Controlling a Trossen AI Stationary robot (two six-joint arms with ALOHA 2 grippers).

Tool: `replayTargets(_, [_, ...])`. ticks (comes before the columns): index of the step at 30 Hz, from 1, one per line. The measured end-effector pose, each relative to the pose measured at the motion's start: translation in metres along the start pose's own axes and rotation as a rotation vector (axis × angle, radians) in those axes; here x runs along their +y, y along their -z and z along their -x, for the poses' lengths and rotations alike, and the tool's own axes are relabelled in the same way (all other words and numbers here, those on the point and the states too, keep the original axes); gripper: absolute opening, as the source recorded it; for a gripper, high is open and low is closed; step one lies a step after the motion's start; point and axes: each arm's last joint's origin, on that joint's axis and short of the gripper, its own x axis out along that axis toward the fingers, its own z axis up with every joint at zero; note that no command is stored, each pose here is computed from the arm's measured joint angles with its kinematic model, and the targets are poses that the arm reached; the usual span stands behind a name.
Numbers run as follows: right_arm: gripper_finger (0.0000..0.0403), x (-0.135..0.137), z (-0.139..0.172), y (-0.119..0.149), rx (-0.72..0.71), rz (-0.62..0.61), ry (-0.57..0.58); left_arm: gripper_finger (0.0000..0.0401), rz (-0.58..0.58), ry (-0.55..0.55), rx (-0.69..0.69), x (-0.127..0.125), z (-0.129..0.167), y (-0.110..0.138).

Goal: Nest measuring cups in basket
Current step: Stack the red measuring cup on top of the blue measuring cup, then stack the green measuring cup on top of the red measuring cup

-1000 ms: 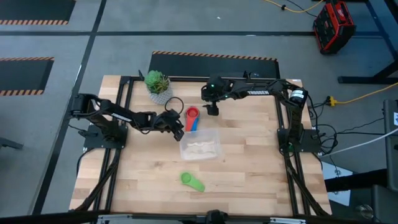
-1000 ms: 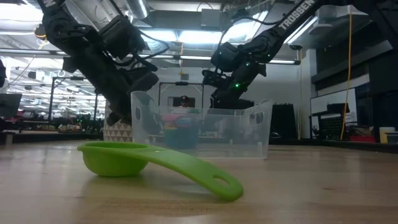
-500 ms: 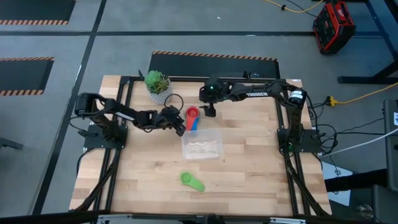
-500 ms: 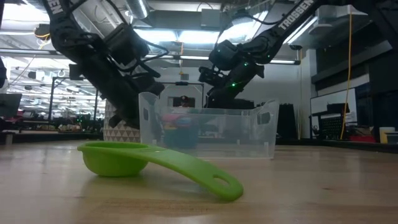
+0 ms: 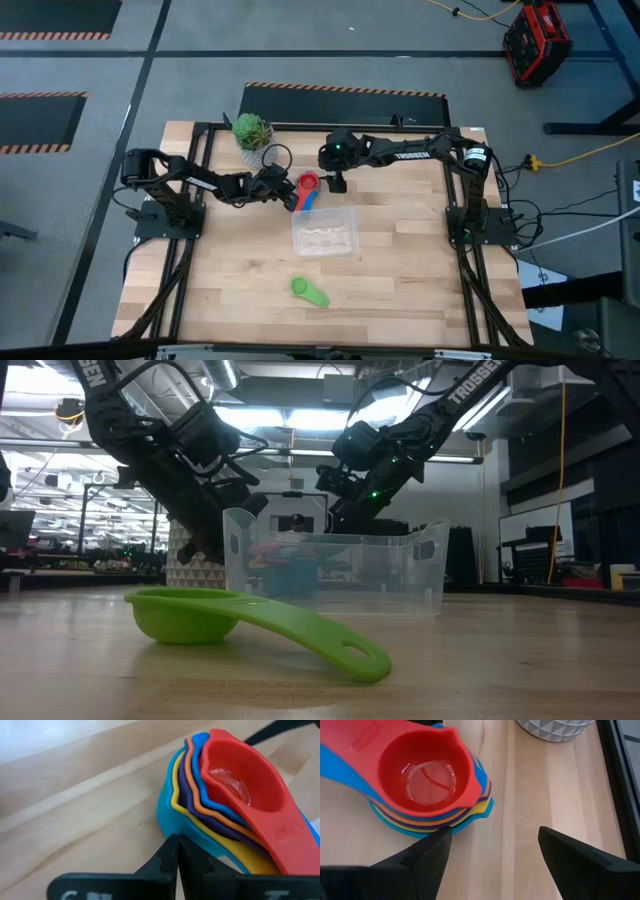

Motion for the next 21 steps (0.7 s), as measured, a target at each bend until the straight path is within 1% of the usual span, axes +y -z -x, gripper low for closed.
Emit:
replayTargets(4, [0.0305,0.001,0.000,0.002,0.018,-0.030,-0.014,0.0001,0.014,-0.012,-0.014,0.004,-0.001,-0.004])
replayTargets(10, [0.0305,0.004,0.000,0.004,0.044,-0.033,-0.035,0.0006,0.045,-0.030,-0.053,0.012,-0.004,-0.013])
replayTargets(14, [0.0305,0.003,0.000,0.004,0.047,-0.033,-0.031,0.0001,0.005,-0.047,-0.075,0.017,-0.005,-0.017])
replayTargets(18, [0.0305,0.002,0.001,0.003,0.046,-0.033,-0.029,0.0005,-0.015,-0.092,-0.098,0.020,-0.005,-0.019])
replayTargets(21, [0.0305,0.001,0.002,0.000,0.050,-0.033,-0.031,0.0003,-0.055,-0.108,-0.102,0.022,-0.006,-0.020])
